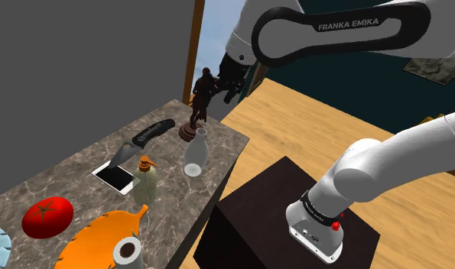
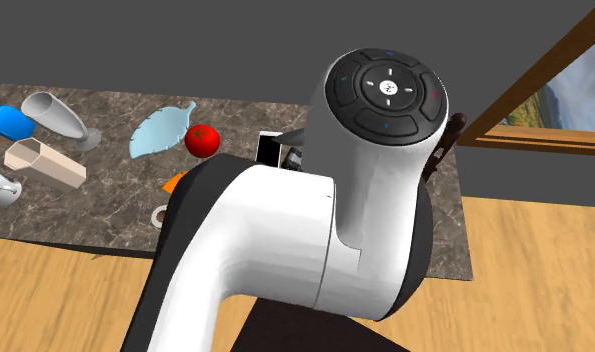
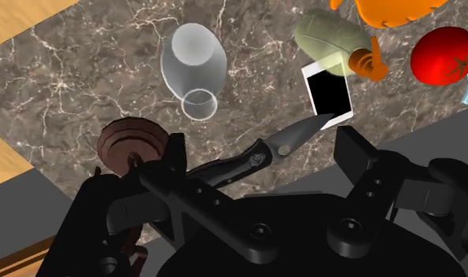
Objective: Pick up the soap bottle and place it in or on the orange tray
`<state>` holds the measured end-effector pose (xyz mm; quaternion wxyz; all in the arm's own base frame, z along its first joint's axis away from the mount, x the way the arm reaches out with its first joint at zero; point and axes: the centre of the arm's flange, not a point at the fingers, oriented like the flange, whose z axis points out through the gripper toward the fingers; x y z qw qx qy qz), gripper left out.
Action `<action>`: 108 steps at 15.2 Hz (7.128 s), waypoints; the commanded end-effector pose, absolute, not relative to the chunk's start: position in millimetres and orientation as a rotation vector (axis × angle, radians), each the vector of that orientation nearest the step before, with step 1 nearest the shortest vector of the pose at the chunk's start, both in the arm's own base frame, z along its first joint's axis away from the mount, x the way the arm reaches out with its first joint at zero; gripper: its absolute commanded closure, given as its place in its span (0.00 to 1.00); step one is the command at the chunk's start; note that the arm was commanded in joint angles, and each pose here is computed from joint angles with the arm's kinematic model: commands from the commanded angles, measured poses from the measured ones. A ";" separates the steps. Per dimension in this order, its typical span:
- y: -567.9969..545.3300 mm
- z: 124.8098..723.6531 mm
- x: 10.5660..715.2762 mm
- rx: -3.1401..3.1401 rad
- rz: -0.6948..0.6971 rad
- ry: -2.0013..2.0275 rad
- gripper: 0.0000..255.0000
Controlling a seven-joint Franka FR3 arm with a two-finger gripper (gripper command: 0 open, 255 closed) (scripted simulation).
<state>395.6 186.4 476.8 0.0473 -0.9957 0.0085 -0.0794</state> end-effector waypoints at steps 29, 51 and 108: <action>395.8 245.2 468.7 -3.044 -0.147 -0.040 0.00; 395.8 271.6 468.7 -3.044 -0.147 -0.040 1.00; 558.5 293.5 384.9 -3.044 -0.147 -0.040 1.00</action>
